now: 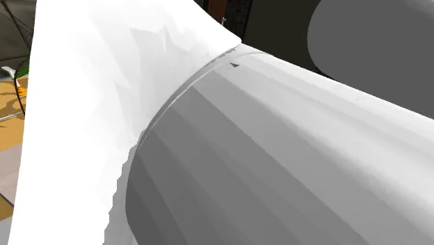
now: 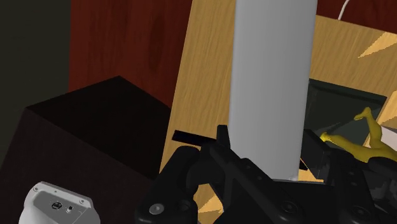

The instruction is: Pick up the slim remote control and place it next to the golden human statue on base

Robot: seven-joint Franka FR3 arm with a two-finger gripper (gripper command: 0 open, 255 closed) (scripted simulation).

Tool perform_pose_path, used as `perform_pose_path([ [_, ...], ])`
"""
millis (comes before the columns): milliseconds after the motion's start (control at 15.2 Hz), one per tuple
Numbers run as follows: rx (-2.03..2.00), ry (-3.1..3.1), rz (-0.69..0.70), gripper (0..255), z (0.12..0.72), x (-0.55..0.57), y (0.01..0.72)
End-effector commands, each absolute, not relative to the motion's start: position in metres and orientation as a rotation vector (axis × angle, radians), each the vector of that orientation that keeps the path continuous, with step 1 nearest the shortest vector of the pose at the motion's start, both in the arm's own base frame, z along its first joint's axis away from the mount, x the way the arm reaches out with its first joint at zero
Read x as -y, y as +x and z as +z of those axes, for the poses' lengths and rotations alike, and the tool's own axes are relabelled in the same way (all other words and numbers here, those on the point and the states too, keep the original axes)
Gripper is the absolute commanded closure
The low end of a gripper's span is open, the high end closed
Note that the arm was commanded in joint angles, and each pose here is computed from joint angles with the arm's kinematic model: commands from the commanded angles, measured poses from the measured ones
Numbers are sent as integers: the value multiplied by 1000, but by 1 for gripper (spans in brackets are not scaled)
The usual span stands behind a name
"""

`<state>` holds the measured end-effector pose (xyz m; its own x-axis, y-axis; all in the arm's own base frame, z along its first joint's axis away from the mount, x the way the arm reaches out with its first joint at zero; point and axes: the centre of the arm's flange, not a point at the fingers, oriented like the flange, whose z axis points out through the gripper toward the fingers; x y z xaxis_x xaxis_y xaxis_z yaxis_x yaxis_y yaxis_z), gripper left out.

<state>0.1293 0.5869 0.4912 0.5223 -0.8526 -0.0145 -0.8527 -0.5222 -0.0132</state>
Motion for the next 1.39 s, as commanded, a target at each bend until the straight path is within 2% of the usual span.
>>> perform_pose_path([
  [0, -1526, -2724, 10, 255, 481, -588, 129],
  [1320, -1526, -2724, 10, 255, 375, -588, 129],
])
